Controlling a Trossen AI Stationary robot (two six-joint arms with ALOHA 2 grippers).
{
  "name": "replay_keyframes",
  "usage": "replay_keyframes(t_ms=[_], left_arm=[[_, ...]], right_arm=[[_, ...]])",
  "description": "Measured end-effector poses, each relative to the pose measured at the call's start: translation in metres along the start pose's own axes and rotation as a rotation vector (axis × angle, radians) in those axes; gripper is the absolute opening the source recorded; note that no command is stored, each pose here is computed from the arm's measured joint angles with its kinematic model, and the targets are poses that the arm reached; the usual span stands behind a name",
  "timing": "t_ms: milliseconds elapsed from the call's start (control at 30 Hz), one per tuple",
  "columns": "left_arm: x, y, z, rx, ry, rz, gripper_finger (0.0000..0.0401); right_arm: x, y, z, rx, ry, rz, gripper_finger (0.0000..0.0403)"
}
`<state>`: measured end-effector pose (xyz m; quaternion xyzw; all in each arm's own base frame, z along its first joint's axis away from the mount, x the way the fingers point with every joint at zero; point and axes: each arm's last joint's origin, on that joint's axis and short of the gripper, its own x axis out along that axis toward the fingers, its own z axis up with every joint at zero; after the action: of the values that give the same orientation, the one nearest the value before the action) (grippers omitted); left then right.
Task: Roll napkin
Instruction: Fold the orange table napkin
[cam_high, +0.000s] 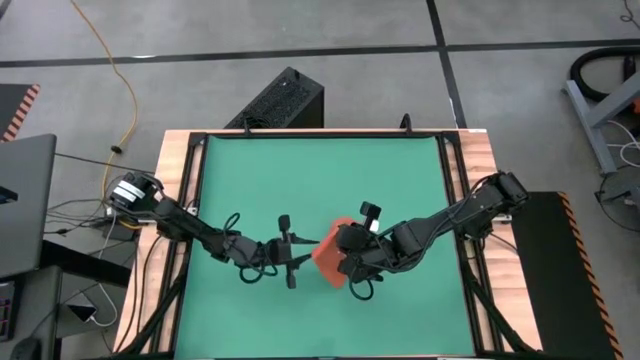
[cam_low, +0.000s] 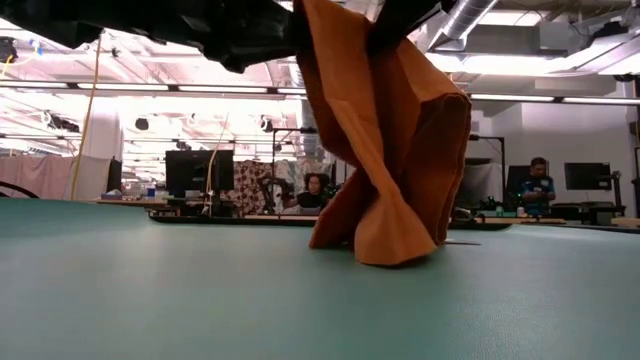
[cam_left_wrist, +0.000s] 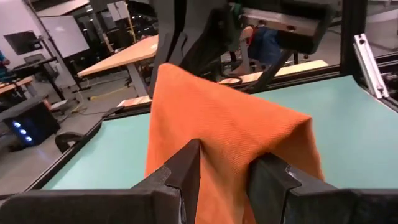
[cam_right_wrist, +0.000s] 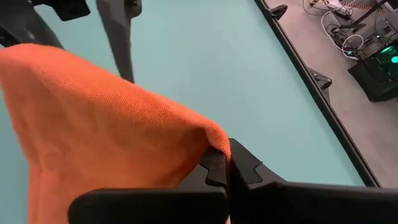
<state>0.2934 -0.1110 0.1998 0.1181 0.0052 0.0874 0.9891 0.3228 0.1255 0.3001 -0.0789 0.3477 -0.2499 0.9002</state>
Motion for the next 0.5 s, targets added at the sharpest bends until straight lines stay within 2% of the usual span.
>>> replay_keyframes(t_ms=[133, 300, 500], left_arm=[[-0.004, -0.006, 0.003, 0.006, -0.007, -0.014, 0.0103], [-0.009, -0.009, 0.007, 0.054, -0.01, 0.056, 0.0103], [-0.006, -0.01, 0.014, 0.059, -0.021, 0.063, 0.0103]], right_arm=[[0.0, 0.0, 0.0, 0.001, 0.002, -0.002, 0.0008], [0.0, 0.0, 0.0, 0.002, 0.002, -0.002, 0.0008], [0.0, 0.0, 0.0, 0.003, 0.001, -0.001, 0.0008]])
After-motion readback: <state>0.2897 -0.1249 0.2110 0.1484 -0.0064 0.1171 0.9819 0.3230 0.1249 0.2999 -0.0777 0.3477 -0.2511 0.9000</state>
